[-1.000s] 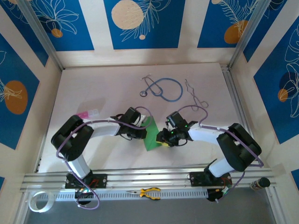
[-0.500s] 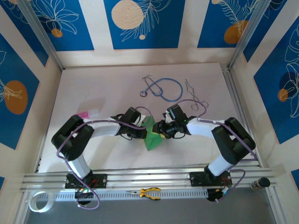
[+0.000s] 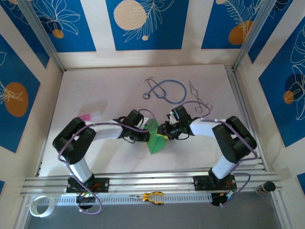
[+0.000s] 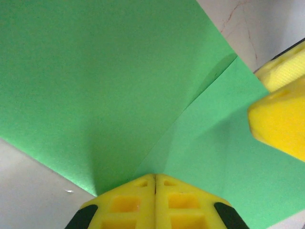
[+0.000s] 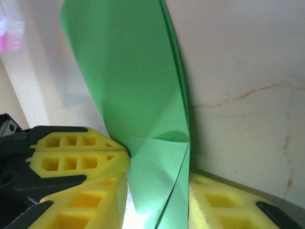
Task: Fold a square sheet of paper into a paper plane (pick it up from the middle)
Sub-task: Turn over the paper at the center of the table.
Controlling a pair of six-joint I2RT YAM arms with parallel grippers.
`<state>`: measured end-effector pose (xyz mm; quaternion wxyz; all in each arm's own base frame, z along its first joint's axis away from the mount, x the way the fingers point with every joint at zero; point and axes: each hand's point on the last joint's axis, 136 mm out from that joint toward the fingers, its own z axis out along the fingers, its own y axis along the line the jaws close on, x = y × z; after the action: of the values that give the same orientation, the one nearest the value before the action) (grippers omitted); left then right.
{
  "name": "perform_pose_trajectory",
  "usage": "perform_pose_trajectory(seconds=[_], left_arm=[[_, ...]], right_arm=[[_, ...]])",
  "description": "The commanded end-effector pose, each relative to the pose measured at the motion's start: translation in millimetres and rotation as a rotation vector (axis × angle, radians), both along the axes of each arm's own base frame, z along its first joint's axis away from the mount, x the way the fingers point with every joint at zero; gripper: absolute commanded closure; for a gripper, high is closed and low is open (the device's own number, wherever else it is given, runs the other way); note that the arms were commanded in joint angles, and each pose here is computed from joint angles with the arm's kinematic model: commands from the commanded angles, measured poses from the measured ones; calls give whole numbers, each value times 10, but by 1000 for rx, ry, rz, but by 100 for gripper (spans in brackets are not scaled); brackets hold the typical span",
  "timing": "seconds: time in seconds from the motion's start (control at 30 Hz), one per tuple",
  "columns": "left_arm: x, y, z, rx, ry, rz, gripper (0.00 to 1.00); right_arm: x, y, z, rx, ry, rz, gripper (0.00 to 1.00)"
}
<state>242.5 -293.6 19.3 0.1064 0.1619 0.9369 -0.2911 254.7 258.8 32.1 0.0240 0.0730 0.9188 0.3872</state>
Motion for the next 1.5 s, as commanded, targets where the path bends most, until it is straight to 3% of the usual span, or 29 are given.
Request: perform_pose_trajectory(seconds=[0.0,0.57,0.7,0.9,1.0,1.23,1.47], left_arm=[[-74,113,-159,49,37,-3,100],[-13,52,-6,-1,11,17,99],[33,-7,154,-52,-10,37,92],[149,11,510,-104,-95,87,76],[209,124,668,-85,-153,128,71],[356,640,924,1,-278,328,62],[399,991,1032,16,-302,460,59]], right_arm=[[17,11,-44,12,11,20,70],[123,37,-29,44,-30,38,89],[128,50,55,53,-68,58,94],[157,-43,236,-1,-203,62,94],[189,-197,320,-160,-332,69,95],[268,-612,563,-710,-721,179,95],[305,-863,708,-1104,-763,269,98]])
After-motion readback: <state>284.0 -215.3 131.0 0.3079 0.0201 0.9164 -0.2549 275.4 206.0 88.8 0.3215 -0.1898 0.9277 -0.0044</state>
